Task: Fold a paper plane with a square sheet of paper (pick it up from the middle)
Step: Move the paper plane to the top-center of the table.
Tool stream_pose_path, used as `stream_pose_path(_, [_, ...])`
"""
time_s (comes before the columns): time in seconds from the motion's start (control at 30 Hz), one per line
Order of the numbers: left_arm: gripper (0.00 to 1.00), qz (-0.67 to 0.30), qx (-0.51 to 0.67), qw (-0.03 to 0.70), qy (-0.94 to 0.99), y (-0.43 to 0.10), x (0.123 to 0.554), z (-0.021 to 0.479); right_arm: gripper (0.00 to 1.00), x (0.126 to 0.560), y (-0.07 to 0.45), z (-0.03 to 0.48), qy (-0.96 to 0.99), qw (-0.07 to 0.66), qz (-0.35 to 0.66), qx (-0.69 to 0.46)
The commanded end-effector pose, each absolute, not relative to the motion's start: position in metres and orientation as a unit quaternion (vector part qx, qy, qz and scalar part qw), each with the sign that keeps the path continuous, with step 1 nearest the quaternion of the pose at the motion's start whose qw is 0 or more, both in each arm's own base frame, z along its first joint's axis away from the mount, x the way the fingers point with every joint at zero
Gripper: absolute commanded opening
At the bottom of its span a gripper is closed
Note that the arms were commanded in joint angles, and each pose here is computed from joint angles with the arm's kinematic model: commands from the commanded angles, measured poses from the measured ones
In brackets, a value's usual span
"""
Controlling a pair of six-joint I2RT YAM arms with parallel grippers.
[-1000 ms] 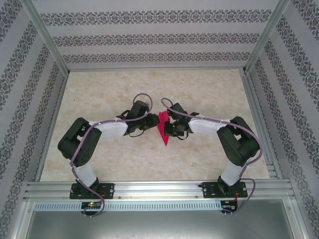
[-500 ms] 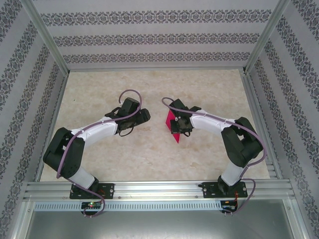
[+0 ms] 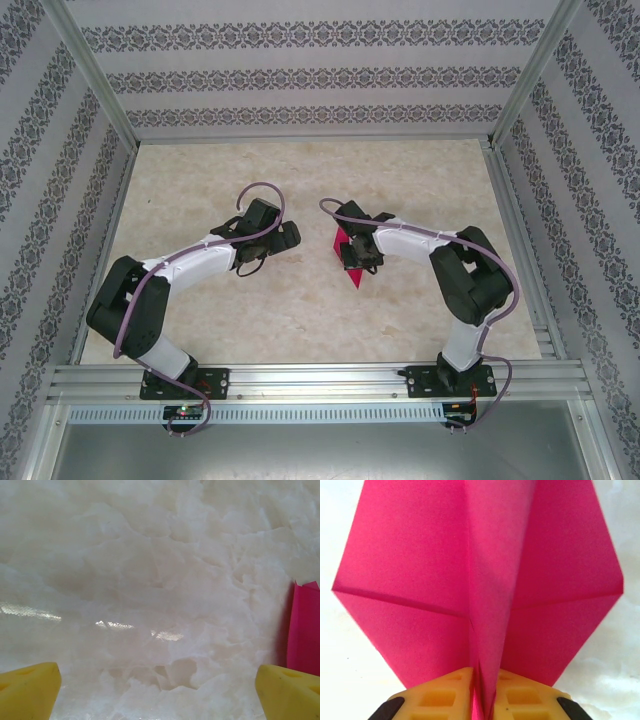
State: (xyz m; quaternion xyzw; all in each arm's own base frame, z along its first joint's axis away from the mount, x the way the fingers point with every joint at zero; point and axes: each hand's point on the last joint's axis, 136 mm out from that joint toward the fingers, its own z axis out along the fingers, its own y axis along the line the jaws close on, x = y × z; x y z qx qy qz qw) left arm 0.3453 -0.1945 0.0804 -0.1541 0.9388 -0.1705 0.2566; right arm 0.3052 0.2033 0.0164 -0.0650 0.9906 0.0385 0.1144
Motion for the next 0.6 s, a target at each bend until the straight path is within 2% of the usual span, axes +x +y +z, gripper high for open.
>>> stream_pose_path(0.0, [1.0,-0.155,-0.154,0.263,0.94,-0.186,0.349,0.084,0.16,0.321,0.203,0.019,0.989,0.135,0.03,-0.049])
stream_pose_path(0.1, [1.0,-0.154,-0.154,0.261,0.94,-0.186,0.348,0.083,0.15,0.322,0.203,0.017,0.989,0.135,0.026,-0.048])
stream_pose_path(0.3, [1.0,-0.138,-0.163,0.266,0.94,-0.178,0.347,0.085,0.06,0.333,0.202,0.032,0.986,0.158,0.02,-0.048])
stream_pose_path(0.37, [1.0,-0.124,-0.168,0.268,0.941,-0.17,0.345,0.086,0.03,0.343,0.205,0.043,0.983,0.173,0.025,-0.051])
stream_pose_path(0.57, [1.0,-0.087,-0.18,0.27,0.942,-0.148,0.34,0.09,0.03,0.394,0.213,0.054,0.977,0.205,0.028,-0.043])
